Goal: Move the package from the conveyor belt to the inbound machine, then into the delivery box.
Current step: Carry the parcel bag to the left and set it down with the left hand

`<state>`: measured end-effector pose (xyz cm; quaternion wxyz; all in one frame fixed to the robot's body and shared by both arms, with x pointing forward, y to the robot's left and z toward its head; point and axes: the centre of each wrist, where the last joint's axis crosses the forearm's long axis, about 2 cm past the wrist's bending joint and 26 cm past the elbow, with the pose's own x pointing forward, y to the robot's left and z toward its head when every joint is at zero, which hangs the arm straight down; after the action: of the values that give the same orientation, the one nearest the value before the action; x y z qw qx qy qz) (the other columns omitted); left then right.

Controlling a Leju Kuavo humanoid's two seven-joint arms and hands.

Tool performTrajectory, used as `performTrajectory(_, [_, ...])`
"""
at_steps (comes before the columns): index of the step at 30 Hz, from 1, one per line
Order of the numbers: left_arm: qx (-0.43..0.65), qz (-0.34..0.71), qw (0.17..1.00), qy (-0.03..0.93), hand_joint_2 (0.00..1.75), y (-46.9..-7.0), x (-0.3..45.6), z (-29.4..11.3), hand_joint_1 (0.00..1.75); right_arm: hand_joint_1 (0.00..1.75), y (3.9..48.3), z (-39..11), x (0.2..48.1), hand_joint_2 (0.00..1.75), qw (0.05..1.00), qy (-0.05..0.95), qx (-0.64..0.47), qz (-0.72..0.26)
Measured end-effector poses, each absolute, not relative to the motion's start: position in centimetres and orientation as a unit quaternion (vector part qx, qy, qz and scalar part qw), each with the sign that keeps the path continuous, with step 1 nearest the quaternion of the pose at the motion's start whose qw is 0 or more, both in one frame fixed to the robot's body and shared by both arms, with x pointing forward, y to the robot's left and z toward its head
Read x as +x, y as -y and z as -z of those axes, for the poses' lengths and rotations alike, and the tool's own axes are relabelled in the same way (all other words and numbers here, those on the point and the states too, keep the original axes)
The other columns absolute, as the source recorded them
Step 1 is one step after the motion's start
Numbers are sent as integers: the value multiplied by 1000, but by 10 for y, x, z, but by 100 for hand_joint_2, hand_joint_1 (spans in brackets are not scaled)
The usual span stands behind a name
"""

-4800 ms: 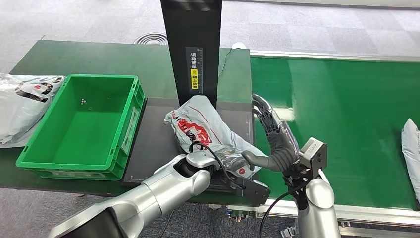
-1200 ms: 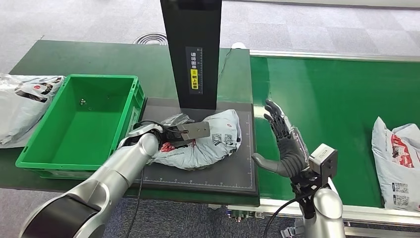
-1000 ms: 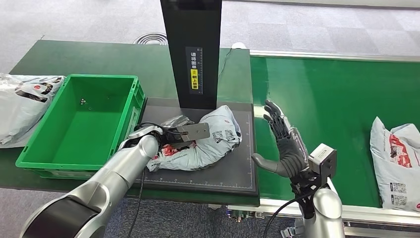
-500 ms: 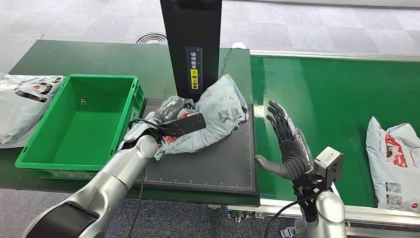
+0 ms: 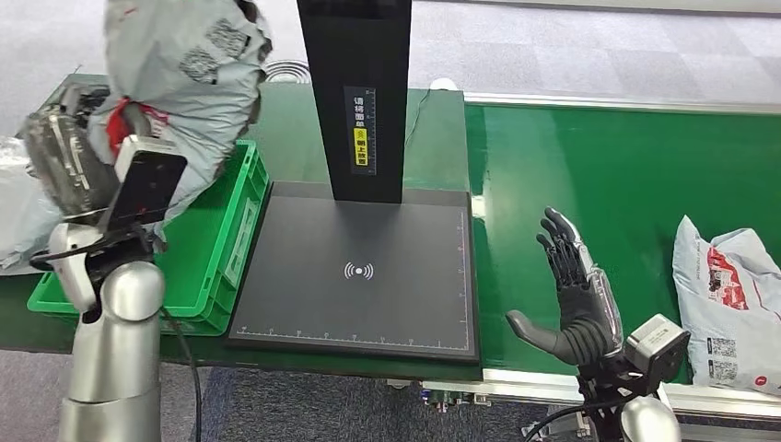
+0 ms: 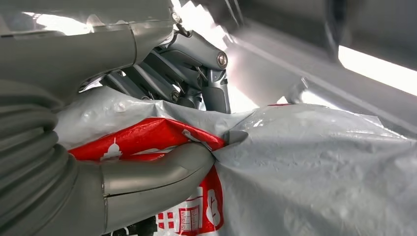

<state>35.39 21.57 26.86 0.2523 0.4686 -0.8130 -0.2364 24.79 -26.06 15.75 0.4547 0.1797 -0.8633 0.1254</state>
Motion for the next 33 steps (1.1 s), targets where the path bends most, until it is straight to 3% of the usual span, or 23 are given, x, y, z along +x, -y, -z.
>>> performTrajectory(5, [532, 232, 347, 737, 175, -258, 351, -263, 175, 0, 261, -157, 244, 175, 457, 862, 173, -133])
performTrajectory(10, [561, 299, 465, 617, 175, -293, 360, -230, 175, 0, 260, -156, 244, 175, 460, 860, 171, -138])
performTrajectory(25, [514, 400, 604, 460, 175, -306, 365, -148, 175, 0, 252, -154, 248, 175, 464, 855, 185, -141])
performTrajectory(26, [511, 400, 611, 453, 175, -310, 368, -143, 142, 0, 251, -154, 248, 175, 465, 854, 187, -141])
performTrajectory(29, [520, 382, 619, 448, 175, -322, 376, -135, 11, 0, 250, -154, 250, 175, 466, 853, 190, -140])
performTrajectory(30, [525, 371, 618, 453, 175, -325, 378, -133, 0, 0, 249, -154, 250, 175, 467, 852, 190, -139])
performTrajectory(33, [532, 341, 608, 480, 175, -330, 380, -134, 0, 0, 249, -154, 250, 175, 468, 852, 192, -137])
